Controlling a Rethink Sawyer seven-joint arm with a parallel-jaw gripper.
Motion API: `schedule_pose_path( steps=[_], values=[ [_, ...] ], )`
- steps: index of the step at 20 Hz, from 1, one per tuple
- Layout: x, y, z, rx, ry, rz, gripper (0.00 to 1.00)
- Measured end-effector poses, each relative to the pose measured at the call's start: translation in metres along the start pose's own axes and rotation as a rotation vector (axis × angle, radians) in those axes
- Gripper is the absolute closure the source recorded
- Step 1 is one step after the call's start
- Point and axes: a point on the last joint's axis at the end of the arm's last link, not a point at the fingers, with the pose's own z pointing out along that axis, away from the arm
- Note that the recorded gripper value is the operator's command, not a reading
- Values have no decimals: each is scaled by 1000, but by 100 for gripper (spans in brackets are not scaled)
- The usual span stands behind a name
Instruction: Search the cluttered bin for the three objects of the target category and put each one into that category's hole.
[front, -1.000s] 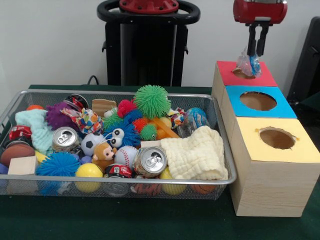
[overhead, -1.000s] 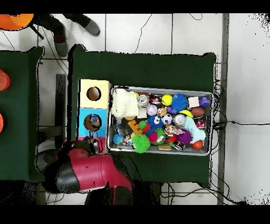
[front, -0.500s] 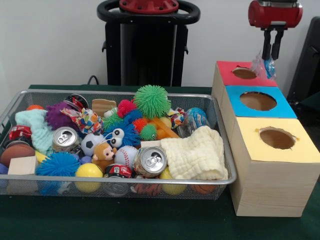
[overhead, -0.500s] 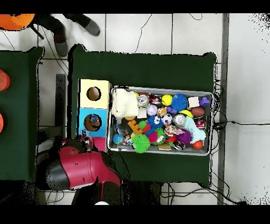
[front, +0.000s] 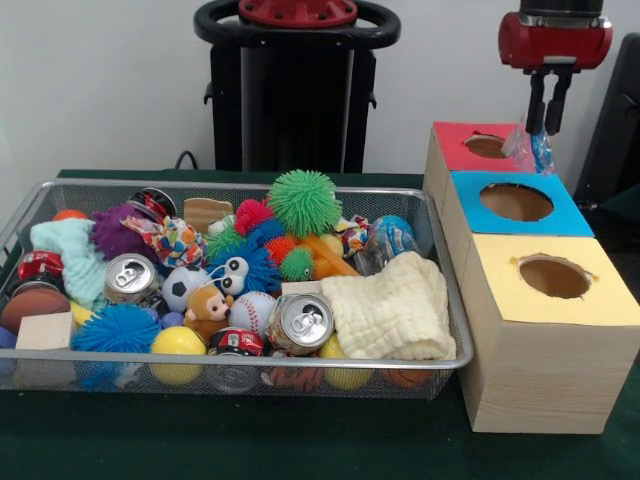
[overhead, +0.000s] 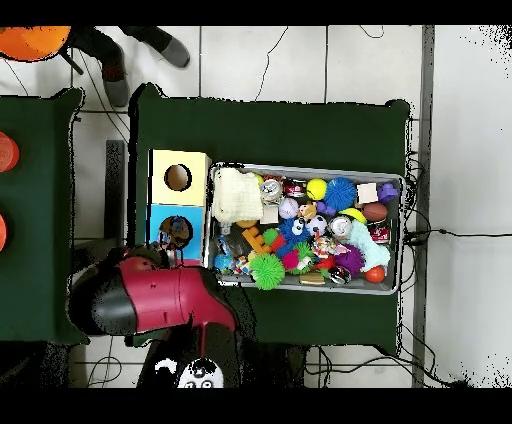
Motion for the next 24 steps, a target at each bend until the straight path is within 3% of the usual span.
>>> schedule_pose_path(
  steps=[9, 14, 18, 24],
  values=[
    [-19, -47, 0, 14, 0, 86, 100],
    [-21, -60, 2, 19, 2, 106, 100],
    [-21, -56, 5, 25, 2, 98, 100],
    [-12, -30, 21, 39, 23, 44, 100]
  ],
)
